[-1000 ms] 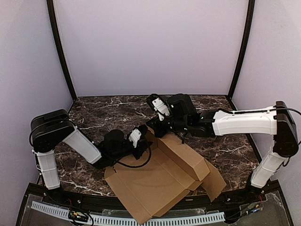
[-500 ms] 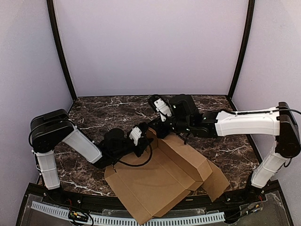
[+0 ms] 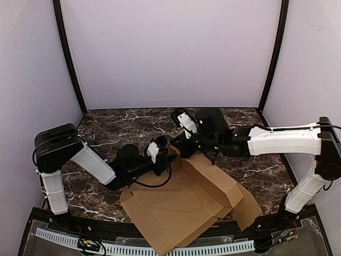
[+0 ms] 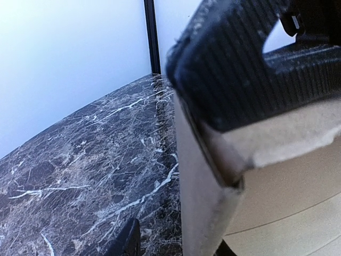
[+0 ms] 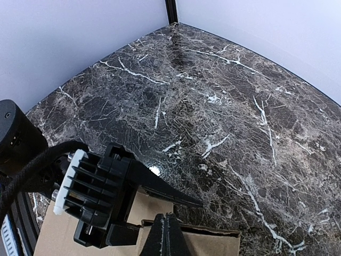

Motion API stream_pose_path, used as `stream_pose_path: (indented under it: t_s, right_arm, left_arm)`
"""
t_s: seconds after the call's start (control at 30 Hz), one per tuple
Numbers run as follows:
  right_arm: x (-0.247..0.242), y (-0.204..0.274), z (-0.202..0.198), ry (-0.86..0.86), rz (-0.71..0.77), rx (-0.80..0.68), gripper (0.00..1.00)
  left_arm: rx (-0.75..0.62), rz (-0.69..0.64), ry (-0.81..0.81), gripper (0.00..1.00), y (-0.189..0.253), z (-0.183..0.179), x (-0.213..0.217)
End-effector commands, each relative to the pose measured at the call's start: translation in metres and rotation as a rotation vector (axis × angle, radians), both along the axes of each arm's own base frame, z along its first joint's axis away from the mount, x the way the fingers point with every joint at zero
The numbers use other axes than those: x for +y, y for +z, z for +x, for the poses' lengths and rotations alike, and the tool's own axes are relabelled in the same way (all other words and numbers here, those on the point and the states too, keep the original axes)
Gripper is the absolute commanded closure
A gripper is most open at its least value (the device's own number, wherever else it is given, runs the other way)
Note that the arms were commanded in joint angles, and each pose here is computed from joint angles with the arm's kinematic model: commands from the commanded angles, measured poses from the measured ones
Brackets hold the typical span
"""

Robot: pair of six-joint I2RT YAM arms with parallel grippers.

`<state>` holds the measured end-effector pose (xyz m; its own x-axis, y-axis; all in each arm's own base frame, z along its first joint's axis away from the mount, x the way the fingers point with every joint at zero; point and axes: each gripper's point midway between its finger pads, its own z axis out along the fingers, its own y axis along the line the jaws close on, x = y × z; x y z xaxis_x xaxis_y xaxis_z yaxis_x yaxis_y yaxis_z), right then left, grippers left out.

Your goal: Fold the paper box

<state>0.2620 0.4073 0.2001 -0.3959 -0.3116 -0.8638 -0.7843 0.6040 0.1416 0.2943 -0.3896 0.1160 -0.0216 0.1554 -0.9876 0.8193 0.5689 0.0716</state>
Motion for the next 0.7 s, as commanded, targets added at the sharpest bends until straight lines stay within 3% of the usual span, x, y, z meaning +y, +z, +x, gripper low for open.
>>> stream_pose_path:
  t_s: [0.0, 0.47, 0.63, 0.67]
  right_arm:
    - [-0.022, -0.046, -0.022, 0.008, -0.138, 0.111, 1.00]
    - [-0.029, -0.041, -0.025, -0.005, -0.119, 0.114, 1.00]
    - [-0.031, -0.042, -0.026, -0.008, -0.118, 0.120, 1.00]
    - [-0.031, -0.041, -0.026, -0.008, -0.116, 0.119, 1.00]
  left_arm:
    - [-0.010, -0.071, -0.057, 0.64, 0.017, -0.002, -0.014]
    - [0.059, -0.140, -0.119, 0.65, 0.007, -0.006, -0.028]
    - [0.065, -0.158, -0.132, 0.75, 0.010, -0.004, -0.035]
    - [0.062, -0.162, -0.134, 0.81, 0.012, -0.003, -0.037]
